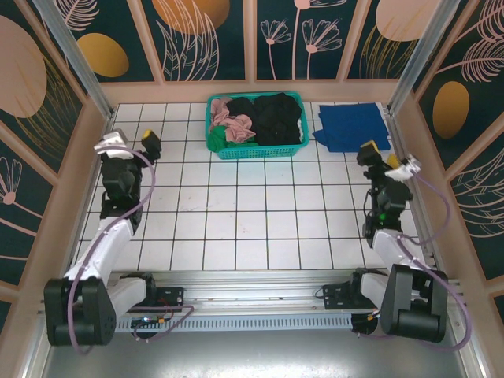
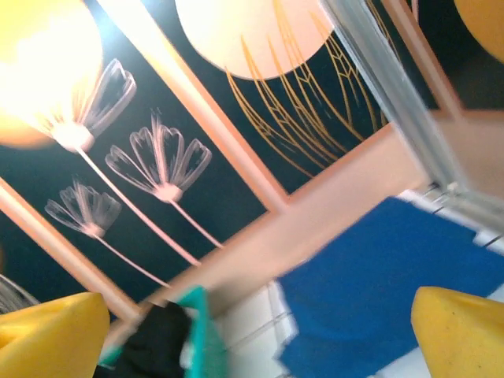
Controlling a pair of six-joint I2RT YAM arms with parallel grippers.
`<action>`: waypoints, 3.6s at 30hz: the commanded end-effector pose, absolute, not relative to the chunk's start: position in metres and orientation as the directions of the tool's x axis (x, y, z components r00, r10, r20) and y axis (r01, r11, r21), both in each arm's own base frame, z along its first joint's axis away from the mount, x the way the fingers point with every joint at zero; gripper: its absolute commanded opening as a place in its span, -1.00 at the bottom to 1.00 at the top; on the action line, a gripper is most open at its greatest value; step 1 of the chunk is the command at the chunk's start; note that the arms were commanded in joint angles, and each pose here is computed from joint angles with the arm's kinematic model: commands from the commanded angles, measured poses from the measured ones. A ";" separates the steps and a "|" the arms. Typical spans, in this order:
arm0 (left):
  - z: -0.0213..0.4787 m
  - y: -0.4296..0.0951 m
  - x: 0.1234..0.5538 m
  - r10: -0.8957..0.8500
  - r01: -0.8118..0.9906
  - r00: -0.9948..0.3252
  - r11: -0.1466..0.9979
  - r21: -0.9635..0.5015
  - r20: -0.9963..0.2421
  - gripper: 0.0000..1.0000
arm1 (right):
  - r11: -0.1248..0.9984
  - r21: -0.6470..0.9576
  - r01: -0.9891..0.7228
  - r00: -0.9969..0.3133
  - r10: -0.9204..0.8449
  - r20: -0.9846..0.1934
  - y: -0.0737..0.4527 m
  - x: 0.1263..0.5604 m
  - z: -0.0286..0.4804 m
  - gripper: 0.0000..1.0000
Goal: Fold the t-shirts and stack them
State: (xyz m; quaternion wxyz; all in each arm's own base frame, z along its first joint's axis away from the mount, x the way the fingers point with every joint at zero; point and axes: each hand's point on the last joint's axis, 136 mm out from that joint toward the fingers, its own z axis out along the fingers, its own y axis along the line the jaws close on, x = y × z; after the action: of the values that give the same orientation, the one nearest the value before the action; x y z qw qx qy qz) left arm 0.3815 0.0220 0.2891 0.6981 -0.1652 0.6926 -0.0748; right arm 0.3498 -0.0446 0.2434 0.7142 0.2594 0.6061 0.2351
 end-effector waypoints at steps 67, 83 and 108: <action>0.072 -0.315 0.501 0.691 0.711 -0.507 0.674 0.203 -0.516 -0.23 | 0.648 0.695 0.313 -0.390 0.755 -0.528 -0.009 0.345 0.145 0.45; 0.117 -0.173 0.464 0.309 0.265 -0.729 0.950 0.165 -0.611 -1.00 | 0.655 0.705 0.272 -0.394 0.745 -0.539 -0.008 0.347 0.151 0.48; 0.098 0.044 0.518 0.076 -0.116 -0.810 0.952 0.285 -0.582 -1.00 | 0.654 0.694 0.303 -0.381 0.750 -0.541 -0.014 0.346 0.144 0.48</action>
State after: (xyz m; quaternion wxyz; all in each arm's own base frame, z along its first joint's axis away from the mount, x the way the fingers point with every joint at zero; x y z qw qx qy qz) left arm 0.5066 0.0166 0.0894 0.2939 0.0180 0.9464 0.1324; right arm 0.3451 -0.0066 0.1434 0.4339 0.3340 0.7942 0.2634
